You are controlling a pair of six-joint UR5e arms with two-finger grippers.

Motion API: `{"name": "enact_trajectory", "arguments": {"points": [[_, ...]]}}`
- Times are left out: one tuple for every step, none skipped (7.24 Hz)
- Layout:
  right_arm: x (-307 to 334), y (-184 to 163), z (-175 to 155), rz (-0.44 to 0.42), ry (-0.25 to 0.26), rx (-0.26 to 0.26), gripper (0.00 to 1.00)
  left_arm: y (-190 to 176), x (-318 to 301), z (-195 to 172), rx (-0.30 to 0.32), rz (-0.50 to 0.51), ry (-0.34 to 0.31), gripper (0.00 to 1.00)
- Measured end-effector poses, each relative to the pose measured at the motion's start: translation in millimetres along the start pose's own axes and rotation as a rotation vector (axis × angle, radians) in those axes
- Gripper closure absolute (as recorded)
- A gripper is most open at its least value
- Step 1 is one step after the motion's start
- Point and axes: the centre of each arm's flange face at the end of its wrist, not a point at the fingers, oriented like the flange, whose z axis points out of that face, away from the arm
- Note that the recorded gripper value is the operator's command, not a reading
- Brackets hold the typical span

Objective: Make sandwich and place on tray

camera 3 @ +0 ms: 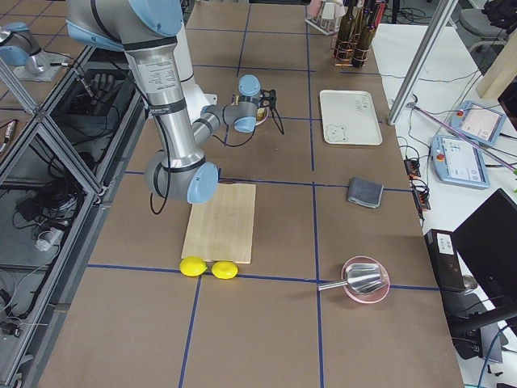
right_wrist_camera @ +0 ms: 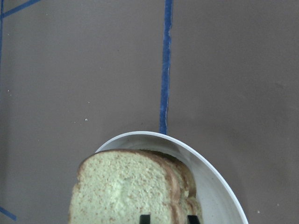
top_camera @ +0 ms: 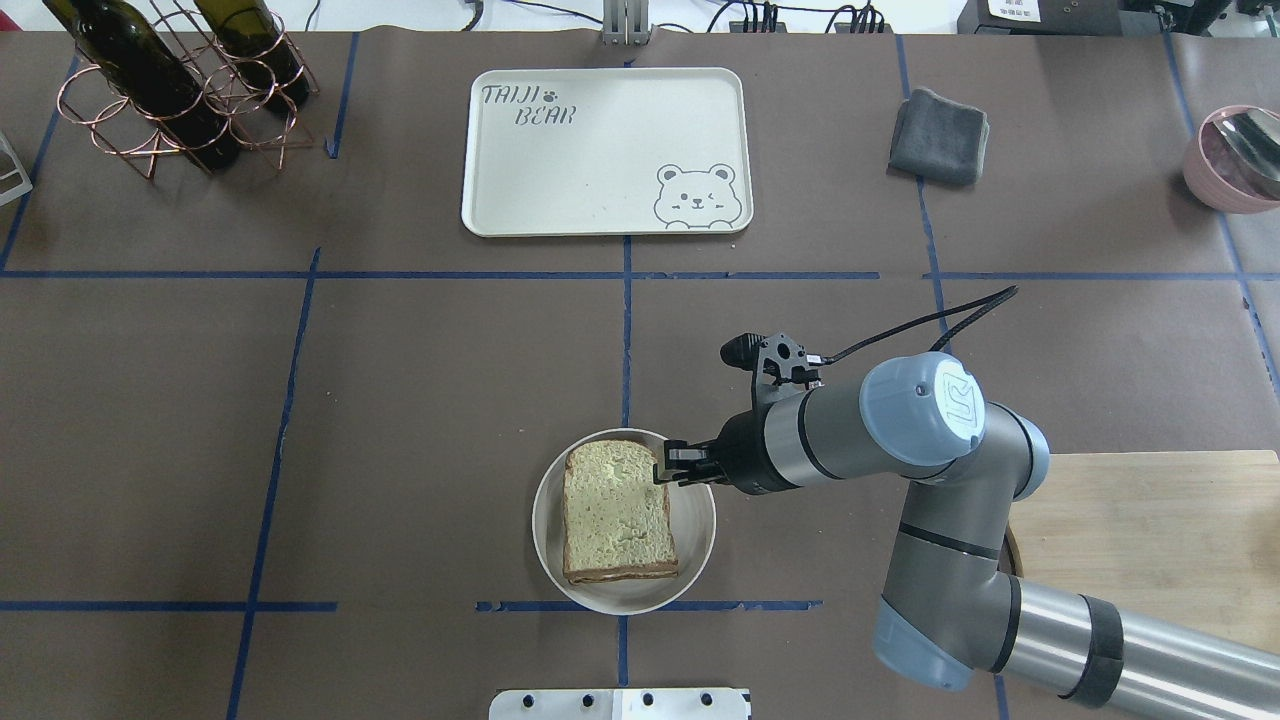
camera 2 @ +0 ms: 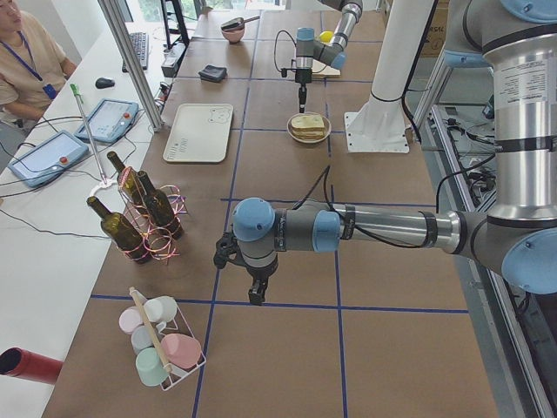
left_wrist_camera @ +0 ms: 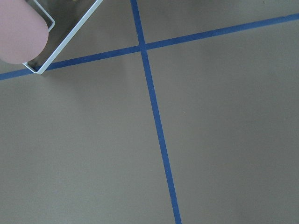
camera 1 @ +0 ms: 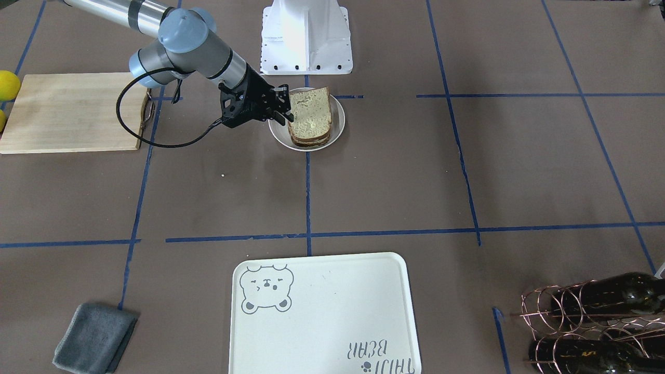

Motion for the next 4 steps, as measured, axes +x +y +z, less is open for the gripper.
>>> {"name": "enact_trajectory", "arguments": {"points": [[4, -9, -5, 0.013, 0.022, 0.006, 0.0, 0, 1, -1, 0.002, 0.002, 0.0, 0.0], [7, -24, -15, 0.028, 0.054, 0.011, 0.0, -1, 2, -2, 0.006, 0.007, -0.001, 0.0], [15, -46, -28, 0.026, 0.097, 0.014, 0.0, -3, 6, -6, 0.016, 0.019, -0.004, 0.0], [28, -72, -45, -0.003, 0.152, 0.01, 0.0, -5, 11, -10, 0.029, 0.035, -0.007, 0.0]]}}
